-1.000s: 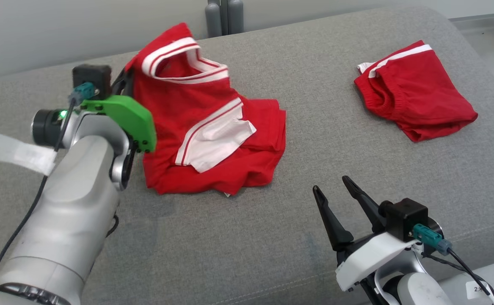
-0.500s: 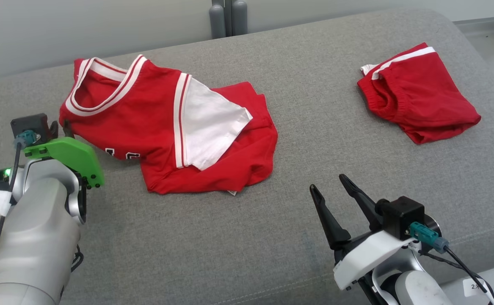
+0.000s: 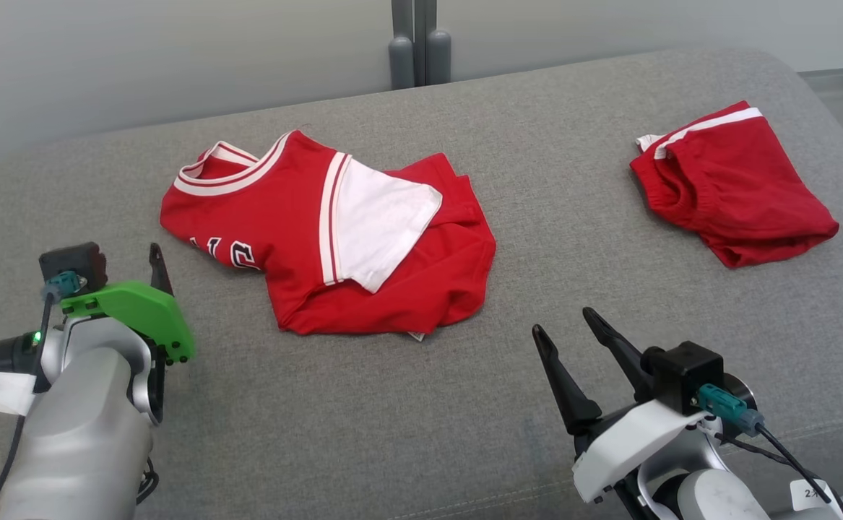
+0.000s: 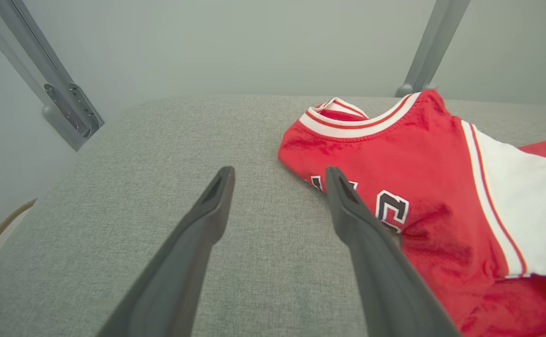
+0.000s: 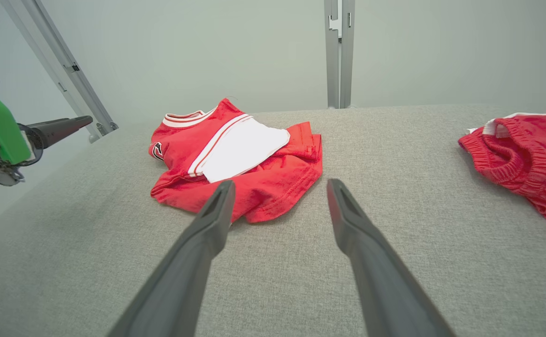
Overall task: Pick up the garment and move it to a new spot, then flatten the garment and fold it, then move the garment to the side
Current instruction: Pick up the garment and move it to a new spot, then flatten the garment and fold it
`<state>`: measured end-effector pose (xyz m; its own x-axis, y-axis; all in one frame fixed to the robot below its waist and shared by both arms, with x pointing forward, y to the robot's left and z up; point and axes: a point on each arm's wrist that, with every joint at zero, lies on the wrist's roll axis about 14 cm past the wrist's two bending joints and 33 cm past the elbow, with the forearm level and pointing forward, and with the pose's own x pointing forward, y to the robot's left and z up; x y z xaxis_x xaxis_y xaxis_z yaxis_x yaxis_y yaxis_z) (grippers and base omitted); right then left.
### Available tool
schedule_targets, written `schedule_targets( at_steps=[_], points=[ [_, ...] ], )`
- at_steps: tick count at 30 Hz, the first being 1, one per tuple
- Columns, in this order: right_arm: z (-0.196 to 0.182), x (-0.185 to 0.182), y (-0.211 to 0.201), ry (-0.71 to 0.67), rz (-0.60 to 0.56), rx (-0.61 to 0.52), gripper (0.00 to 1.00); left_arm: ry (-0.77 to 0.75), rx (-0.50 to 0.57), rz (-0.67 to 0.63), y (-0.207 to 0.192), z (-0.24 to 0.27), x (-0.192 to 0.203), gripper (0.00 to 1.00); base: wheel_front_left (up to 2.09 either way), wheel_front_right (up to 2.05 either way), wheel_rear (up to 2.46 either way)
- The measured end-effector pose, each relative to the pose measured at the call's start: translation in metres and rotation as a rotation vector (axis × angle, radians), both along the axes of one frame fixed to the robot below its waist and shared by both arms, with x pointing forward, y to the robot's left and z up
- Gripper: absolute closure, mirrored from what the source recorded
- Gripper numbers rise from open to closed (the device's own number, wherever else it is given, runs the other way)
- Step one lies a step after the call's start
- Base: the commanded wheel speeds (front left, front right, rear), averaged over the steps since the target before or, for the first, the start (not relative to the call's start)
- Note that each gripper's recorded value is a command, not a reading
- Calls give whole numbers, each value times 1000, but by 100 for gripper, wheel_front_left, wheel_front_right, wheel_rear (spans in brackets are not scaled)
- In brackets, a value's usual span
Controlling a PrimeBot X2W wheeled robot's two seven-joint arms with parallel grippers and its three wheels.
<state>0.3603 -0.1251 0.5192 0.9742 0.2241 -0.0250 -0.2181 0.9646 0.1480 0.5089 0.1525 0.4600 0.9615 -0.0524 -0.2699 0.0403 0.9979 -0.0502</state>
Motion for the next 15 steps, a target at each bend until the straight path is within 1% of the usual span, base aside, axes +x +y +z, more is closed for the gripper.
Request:
schedule_targets(
  at_steps=[5,10,15],
  points=[
    [4,-3,4,-10,13,-1,0,-39,-38,-21,-9,10,-9,0,0,0,0],
    [6,-7,6,-13,19,-2,0,-209,-165,19,-10,57,-12,0,0,0,0],
    [5,-11,10,-12,30,-3,0,-297,-272,46,-8,68,-45,0,0,0,0]
  ],
)
